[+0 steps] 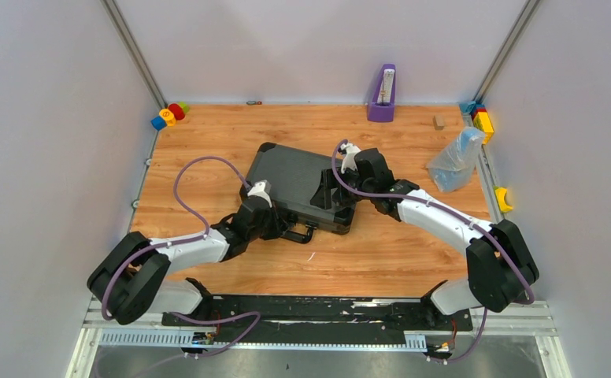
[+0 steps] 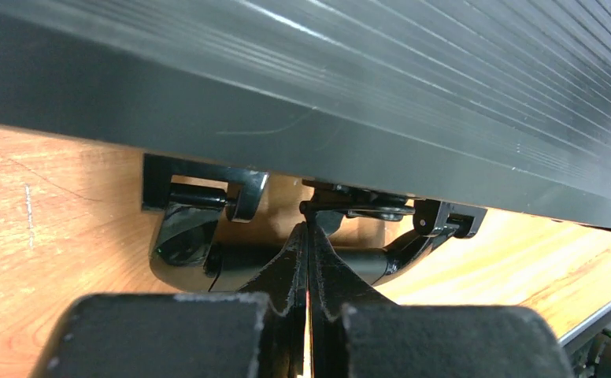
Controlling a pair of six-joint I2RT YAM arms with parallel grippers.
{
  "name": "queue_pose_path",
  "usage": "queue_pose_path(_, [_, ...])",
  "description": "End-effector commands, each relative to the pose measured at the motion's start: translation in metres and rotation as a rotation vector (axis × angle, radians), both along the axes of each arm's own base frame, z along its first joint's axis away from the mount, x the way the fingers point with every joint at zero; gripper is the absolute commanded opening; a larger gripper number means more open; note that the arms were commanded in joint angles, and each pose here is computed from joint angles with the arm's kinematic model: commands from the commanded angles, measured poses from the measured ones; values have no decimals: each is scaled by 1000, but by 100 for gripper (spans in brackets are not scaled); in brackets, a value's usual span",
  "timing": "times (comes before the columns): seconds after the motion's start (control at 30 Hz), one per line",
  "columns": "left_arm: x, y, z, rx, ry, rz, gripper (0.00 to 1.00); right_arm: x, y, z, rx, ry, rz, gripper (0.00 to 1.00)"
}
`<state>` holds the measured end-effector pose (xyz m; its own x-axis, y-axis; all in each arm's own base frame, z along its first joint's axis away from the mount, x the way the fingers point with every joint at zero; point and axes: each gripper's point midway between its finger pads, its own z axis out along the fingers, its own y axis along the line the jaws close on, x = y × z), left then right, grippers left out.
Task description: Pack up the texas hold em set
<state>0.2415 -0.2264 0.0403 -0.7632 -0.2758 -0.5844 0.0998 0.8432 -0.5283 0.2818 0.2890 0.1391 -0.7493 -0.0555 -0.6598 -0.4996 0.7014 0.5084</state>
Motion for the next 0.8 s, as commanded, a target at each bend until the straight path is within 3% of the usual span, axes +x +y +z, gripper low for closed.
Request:
queue_pose_path(0.0, [6, -2, -1, 51, -11, -3, 0, -31, -14, -45, -111, 155, 19, 85])
queue_pose_path(0.77, [24, 9, -28, 229, -59, 10, 0, -38, -15, -68, -139, 223, 28, 86])
